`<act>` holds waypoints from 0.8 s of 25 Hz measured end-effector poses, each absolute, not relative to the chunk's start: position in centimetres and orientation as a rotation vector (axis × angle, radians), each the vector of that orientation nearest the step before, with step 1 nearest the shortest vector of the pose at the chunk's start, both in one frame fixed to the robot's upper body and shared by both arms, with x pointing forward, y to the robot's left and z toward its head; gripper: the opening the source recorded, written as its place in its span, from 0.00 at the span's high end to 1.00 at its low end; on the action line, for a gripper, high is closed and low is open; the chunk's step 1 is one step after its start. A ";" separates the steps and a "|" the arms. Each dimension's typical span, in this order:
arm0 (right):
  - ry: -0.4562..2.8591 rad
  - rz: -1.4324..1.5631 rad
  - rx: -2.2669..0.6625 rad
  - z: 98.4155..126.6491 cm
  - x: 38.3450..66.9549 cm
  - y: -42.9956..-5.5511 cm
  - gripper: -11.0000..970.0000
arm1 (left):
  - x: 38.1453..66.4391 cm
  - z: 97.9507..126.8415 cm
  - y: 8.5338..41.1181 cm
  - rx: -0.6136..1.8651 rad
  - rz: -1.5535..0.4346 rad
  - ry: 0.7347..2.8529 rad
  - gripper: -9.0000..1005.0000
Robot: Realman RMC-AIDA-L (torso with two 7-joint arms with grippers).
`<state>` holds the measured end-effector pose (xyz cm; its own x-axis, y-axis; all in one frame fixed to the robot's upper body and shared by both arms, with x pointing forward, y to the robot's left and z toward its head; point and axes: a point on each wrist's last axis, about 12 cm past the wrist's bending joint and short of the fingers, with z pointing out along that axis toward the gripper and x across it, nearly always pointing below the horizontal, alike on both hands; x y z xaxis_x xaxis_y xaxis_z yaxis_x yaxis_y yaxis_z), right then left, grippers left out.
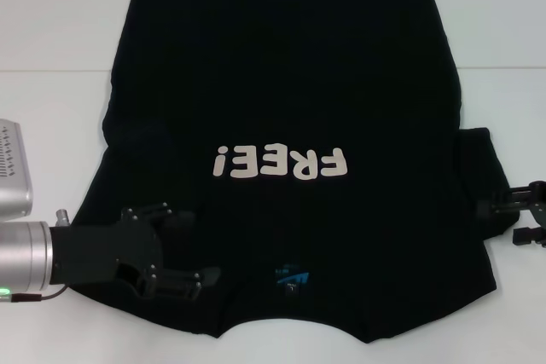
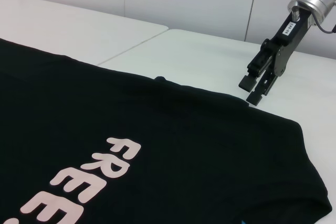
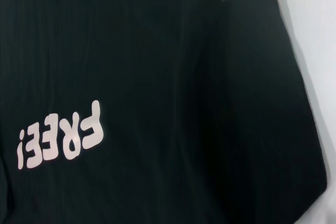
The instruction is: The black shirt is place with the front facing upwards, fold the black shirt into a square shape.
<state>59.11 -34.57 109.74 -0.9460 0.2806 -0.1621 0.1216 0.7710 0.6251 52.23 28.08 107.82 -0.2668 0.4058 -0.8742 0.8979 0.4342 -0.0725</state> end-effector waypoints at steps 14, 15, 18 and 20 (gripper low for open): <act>2.697 0.915 0.313 109.8 59.7 -34.1 0.06 | 52.2 107.8 28.1 1.107 -0.748 1.858 0.05; 2.696 0.914 0.312 109.8 59.8 -34.1 0.06 | 52.2 107.8 28.1 1.107 -0.748 1.858 0.05; 2.694 0.914 0.311 109.7 59.9 -33.9 0.06 | 52.2 107.8 28.1 1.106 -0.747 1.858 0.05; 2.693 0.916 0.310 109.7 59.9 -33.8 0.06 | 52.2 107.8 28.1 1.105 -0.747 1.859 0.05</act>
